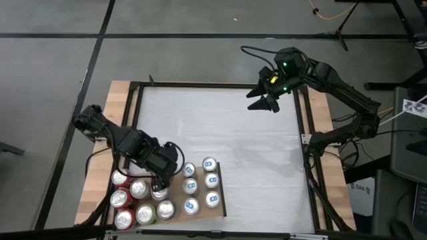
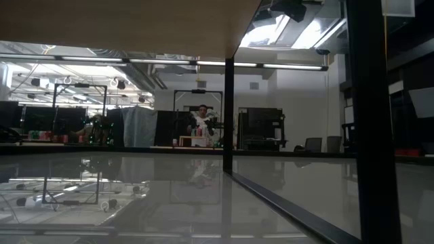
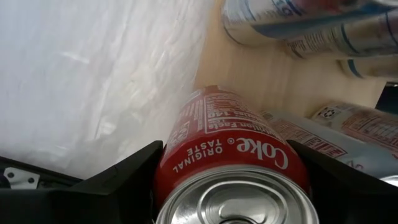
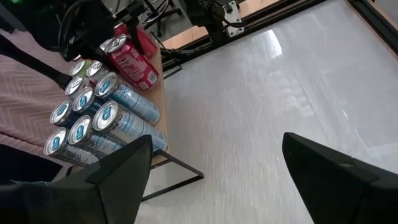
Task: Place canned beverage on shelf
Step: Put the red soda can on the shelf aligned with the silver soda cans, then return to Home Position
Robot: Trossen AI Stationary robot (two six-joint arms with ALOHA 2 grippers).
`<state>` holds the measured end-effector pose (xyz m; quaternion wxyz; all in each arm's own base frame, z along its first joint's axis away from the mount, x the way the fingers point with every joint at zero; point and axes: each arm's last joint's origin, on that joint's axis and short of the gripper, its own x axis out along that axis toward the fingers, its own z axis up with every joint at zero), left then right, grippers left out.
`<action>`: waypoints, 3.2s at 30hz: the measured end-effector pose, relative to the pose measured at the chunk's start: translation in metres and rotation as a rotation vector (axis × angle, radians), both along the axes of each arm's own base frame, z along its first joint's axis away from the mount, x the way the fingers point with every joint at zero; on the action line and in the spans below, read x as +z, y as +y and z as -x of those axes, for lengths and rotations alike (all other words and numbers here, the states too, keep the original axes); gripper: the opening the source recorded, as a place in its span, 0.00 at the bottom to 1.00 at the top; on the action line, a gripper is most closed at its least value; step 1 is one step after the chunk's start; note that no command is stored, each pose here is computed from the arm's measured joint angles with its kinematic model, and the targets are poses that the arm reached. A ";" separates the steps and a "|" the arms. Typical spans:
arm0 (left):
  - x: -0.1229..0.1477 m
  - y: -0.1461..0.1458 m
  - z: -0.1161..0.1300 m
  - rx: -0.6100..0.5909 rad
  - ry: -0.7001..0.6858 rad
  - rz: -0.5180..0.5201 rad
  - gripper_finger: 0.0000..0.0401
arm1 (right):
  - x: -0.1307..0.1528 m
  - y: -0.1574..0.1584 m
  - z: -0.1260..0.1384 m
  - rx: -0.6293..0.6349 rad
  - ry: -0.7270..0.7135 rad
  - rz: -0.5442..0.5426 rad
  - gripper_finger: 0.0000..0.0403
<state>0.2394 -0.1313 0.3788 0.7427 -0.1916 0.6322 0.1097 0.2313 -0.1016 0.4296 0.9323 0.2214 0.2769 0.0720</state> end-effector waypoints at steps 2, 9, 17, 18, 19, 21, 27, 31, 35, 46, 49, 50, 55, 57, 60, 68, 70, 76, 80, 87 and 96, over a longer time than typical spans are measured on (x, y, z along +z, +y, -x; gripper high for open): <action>-0.003 -0.004 -0.001 -0.010 0.008 -0.007 0.73 | 0.000 0.000 0.000 0.000 0.000 0.000 0.86; -0.009 -0.009 -0.006 -0.044 0.030 -0.017 0.74 | 0.000 0.000 0.000 0.000 0.000 0.000 0.86; -0.010 -0.009 -0.007 -0.044 0.030 -0.019 0.74 | 0.000 0.000 0.000 0.000 0.000 0.000 0.86; -0.010 -0.009 -0.006 -0.044 0.031 -0.019 0.74 | 0.000 0.000 0.000 0.000 0.000 0.000 0.86; -0.010 -0.009 -0.006 -0.044 0.030 -0.020 0.74 | 0.000 0.000 0.000 0.000 0.000 0.000 0.86; -0.010 -0.009 -0.006 -0.044 0.030 -0.020 0.74 | 0.000 0.000 0.000 0.000 0.000 0.000 0.86; -0.010 -0.009 -0.006 -0.044 0.030 -0.020 0.76 | 0.000 0.000 0.000 0.000 0.000 0.000 0.86; -0.010 -0.009 -0.007 -0.044 0.030 -0.021 0.80 | 0.000 0.000 0.000 0.000 0.000 0.000 0.86; -0.009 -0.009 -0.006 -0.044 0.028 -0.020 0.85 | 0.000 0.000 0.000 0.000 0.000 0.000 0.86; -0.009 -0.009 -0.007 -0.042 0.028 -0.020 0.87 | 0.000 0.000 0.000 0.000 0.000 0.000 0.86; -0.008 -0.008 -0.006 -0.041 0.025 -0.018 0.87 | 0.000 0.000 0.000 0.000 0.000 0.000 0.86; -0.008 -0.008 -0.006 -0.039 0.024 -0.017 0.87 | 0.000 0.000 0.000 0.000 0.000 0.000 0.86; -0.003 0.000 -0.005 -0.018 0.006 -0.005 0.87 | 0.000 0.000 0.000 0.000 0.000 0.000 0.86; -0.002 0.002 -0.005 -0.011 -0.004 0.001 0.87 | 0.000 0.000 0.000 0.000 0.000 0.000 0.86; -0.002 0.005 -0.007 0.000 0.001 0.011 0.87 | 0.000 0.000 0.000 0.000 0.000 0.000 0.86; -0.001 0.005 -0.011 -0.044 -0.018 0.062 0.87 | 0.000 0.000 0.000 0.000 0.000 0.000 0.86; -0.001 0.005 -0.012 -0.049 -0.029 0.067 0.87 | 0.000 0.000 0.000 0.000 0.000 0.000 0.86; -0.001 0.004 -0.012 -0.050 -0.034 0.070 0.87 | 0.000 0.000 0.000 0.000 0.000 0.000 0.86; 0.000 0.005 -0.012 -0.049 -0.039 0.072 0.87 | 0.000 0.000 0.000 0.000 0.000 0.000 0.86; 0.022 0.014 -0.006 -0.031 -0.124 0.101 0.87 | 0.000 0.000 0.000 -0.001 0.000 0.000 0.86; 0.064 0.043 0.014 -0.028 -0.299 0.114 0.87 | 0.000 0.000 0.000 -0.002 0.006 -0.004 0.86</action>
